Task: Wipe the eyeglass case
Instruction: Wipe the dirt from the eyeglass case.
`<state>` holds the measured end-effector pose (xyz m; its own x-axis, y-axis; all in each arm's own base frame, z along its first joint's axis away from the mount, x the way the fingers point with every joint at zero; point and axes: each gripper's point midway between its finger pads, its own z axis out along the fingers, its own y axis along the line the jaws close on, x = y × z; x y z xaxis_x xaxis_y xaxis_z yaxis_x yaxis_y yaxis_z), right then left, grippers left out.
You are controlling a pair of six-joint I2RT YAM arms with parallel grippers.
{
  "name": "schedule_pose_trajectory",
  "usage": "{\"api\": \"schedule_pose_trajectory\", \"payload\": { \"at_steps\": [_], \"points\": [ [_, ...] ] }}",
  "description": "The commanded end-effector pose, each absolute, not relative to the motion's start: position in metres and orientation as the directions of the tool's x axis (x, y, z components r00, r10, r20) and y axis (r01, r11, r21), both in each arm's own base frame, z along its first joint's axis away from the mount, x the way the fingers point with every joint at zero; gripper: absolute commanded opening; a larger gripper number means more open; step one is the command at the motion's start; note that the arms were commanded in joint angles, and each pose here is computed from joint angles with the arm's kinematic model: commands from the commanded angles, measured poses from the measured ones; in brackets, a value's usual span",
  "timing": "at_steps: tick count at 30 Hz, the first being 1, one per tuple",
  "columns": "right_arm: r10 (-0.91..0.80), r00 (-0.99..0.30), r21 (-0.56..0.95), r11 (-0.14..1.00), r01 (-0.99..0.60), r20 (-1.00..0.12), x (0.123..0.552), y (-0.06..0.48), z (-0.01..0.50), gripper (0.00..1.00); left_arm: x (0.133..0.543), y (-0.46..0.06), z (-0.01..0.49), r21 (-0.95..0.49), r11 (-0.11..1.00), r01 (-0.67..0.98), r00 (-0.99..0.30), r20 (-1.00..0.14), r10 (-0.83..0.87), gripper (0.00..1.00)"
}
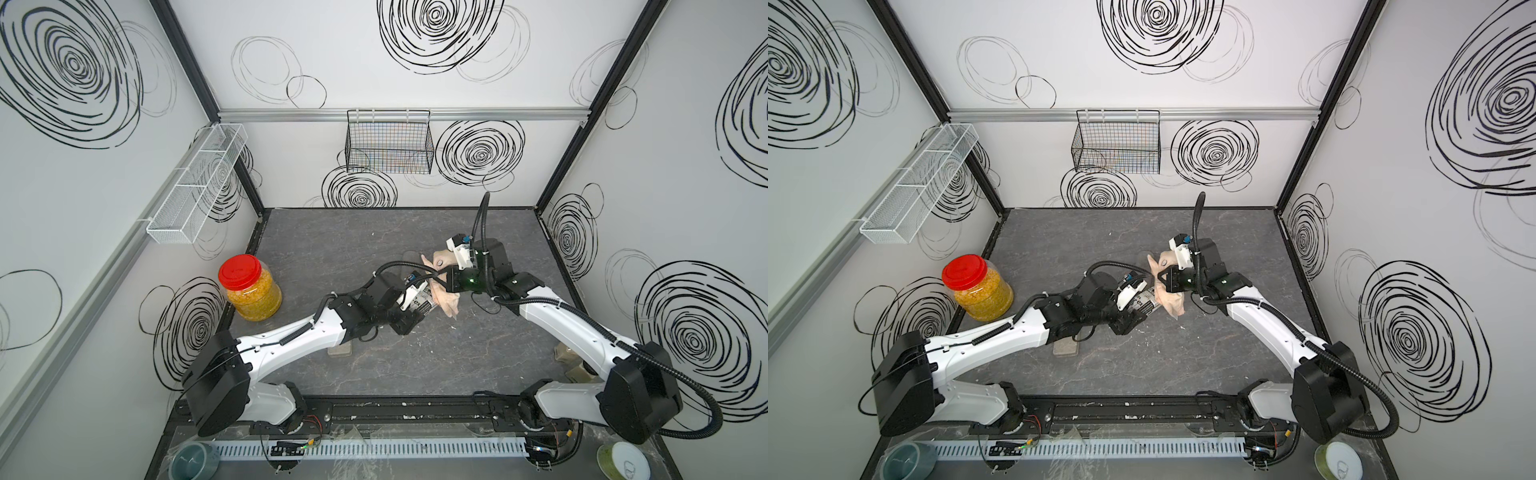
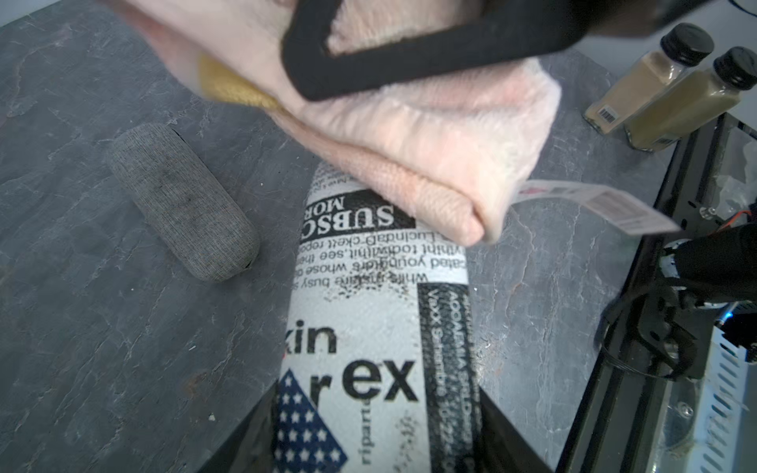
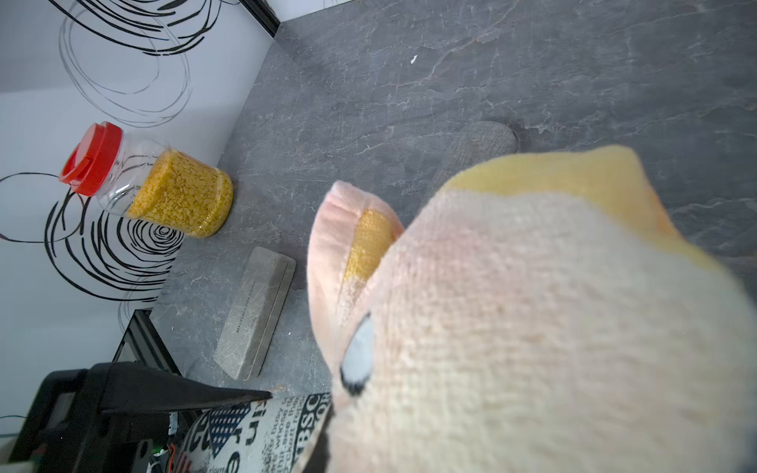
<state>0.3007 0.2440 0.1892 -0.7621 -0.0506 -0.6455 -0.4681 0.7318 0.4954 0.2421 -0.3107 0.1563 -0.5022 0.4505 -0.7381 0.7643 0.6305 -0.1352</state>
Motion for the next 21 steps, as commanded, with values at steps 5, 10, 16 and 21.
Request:
{"api": "schedule_pose_trajectory", "payload": {
  "at_steps": [5,10,16,21],
  "points": [
    [-0.224,-0.662,0.496,0.506,-0.706,-0.715,0.243,0.304,0.216,0.02,0.253,-0.329,0.199,-0.175,0.605,0.777,-0.437,-0.842,0.317,0.62],
    [-0.143,-0.706,0.474,0.648,-0.597,-0.694,0.264,0.275,0.204,0.00,0.250,-0.328,0.211,-0.303,0.556,0.774,-0.490,-0.842,0.223,0.61],
    [-0.005,-0.669,0.436,0.755,-0.490,-0.743,0.286,0.224,0.220,0.00,0.246,-0.320,0.220,-0.491,0.474,0.731,-0.602,-0.791,0.108,0.61],
    [-0.027,-0.533,0.407,0.615,-0.676,-0.846,0.253,0.255,0.256,0.01,0.242,-0.323,0.226,-0.597,0.402,0.694,-0.670,-0.740,0.059,0.61]
  ]
}}
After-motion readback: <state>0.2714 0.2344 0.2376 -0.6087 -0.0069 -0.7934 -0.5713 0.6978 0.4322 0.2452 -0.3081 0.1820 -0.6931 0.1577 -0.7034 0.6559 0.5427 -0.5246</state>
